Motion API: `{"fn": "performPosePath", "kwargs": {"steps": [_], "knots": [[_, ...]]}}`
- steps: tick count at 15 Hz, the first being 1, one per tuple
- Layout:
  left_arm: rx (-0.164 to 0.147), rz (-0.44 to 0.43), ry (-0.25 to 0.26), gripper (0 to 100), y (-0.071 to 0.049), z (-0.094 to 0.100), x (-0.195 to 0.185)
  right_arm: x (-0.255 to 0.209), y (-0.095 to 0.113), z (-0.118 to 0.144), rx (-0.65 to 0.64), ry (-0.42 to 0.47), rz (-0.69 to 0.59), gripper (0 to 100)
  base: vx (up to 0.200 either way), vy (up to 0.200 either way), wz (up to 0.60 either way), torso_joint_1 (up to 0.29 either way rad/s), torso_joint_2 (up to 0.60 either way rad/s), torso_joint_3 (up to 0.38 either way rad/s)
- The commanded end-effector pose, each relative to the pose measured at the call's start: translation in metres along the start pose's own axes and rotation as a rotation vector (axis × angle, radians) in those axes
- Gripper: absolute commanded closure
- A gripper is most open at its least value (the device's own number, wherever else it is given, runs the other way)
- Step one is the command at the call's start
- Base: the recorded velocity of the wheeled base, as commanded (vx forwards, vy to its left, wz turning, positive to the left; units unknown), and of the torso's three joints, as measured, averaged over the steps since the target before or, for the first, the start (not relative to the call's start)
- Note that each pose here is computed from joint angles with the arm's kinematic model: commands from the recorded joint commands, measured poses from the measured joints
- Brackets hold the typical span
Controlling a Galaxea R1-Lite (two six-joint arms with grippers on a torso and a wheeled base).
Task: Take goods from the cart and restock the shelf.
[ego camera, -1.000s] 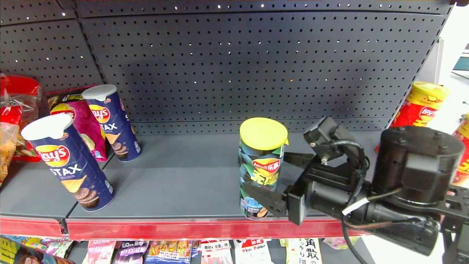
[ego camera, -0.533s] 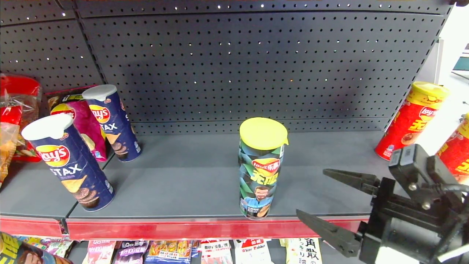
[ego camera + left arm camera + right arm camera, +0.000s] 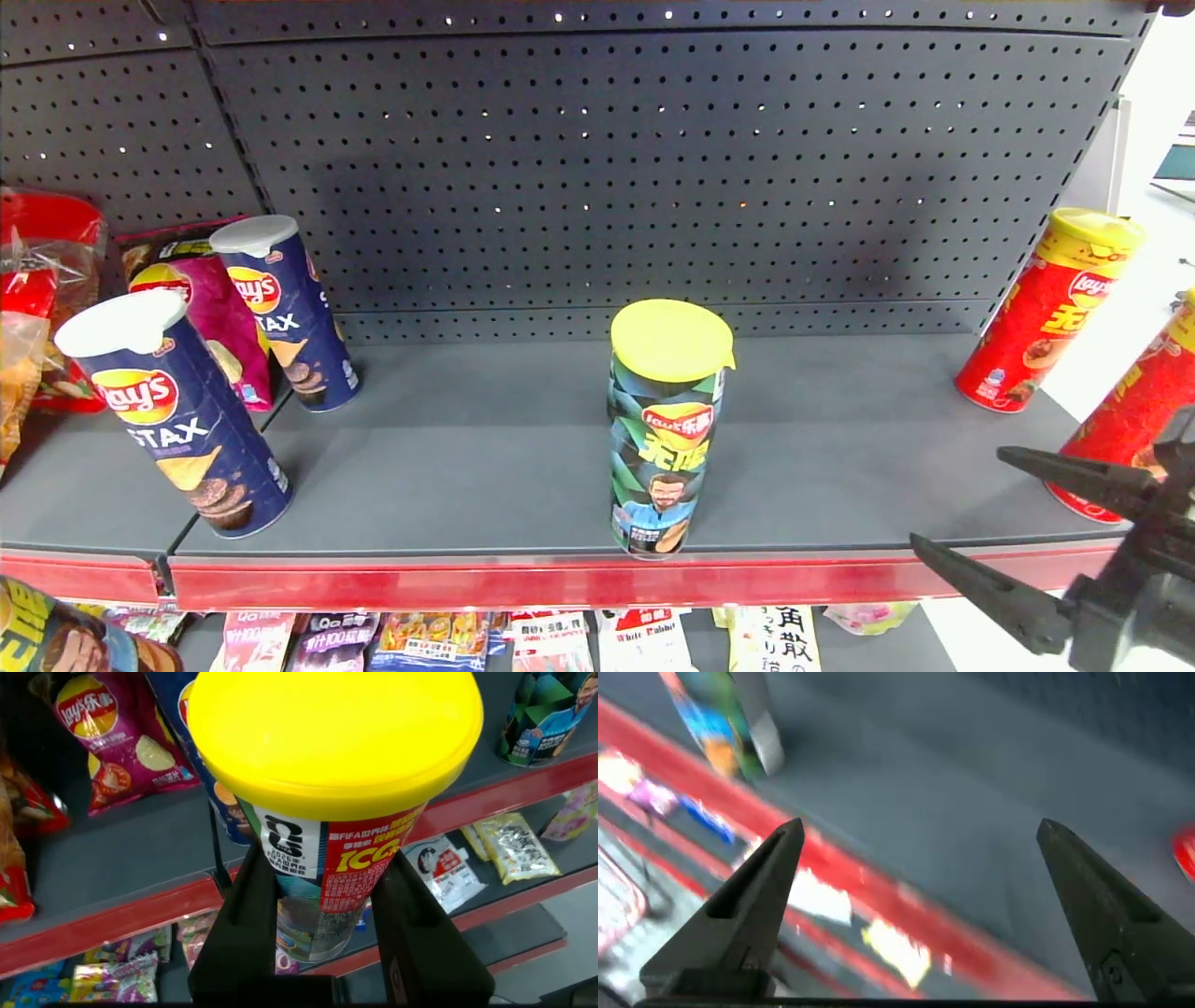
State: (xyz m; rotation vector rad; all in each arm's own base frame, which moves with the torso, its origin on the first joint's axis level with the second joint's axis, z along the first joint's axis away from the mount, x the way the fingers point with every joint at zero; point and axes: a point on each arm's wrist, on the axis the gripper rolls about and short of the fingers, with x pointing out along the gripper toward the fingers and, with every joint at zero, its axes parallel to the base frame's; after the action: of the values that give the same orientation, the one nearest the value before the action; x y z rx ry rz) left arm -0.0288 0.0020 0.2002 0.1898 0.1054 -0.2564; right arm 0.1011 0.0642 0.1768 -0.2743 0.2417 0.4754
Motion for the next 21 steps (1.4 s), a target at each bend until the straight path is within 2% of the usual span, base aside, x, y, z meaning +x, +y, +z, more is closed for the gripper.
{"fn": "performPosePath", "kwargs": {"steps": [1, 4, 8, 11, 21], "knots": [[0.005, 0.0, -0.001, 100, 0.001, 0.003, 0.001, -0.048, -0.015, -0.006, 0.037, -0.021, -0.142, 0, 0.0, 0.0, 0.0, 0.0, 0.0, 0.0], [0.028, -0.001, 0.003, 100, 0.001, 0.002, 0.001, -0.067, -0.021, -0.011, 0.065, 0.008, -0.247, 0, 0.0, 0.0, 0.0, 0.0, 0.0, 0.0], [0.027, 0.0, 0.008, 100, 0.001, 0.004, 0.003, -0.071, -0.021, -0.014, 0.021, 0.015, -0.284, 0, -0.05, 0.0, 0.0, -0.001, 0.0, -0.001], [0.028, -0.002, 0.002, 100, 0.001, 0.004, 0.003, -0.07, -0.021, -0.017, 0.021, 0.029, -0.289, 0, -0.2, 0.0, 0.0, 0.01, 0.01, 0.002], [0.034, -0.017, -0.011, 100, 0.001, 0.0, 0.008, -0.069, -0.019, -0.028, 0.017, 0.054, -0.285, 0, 0.0, 0.0, 0.0, 0.0, 0.0, 0.0]]}}
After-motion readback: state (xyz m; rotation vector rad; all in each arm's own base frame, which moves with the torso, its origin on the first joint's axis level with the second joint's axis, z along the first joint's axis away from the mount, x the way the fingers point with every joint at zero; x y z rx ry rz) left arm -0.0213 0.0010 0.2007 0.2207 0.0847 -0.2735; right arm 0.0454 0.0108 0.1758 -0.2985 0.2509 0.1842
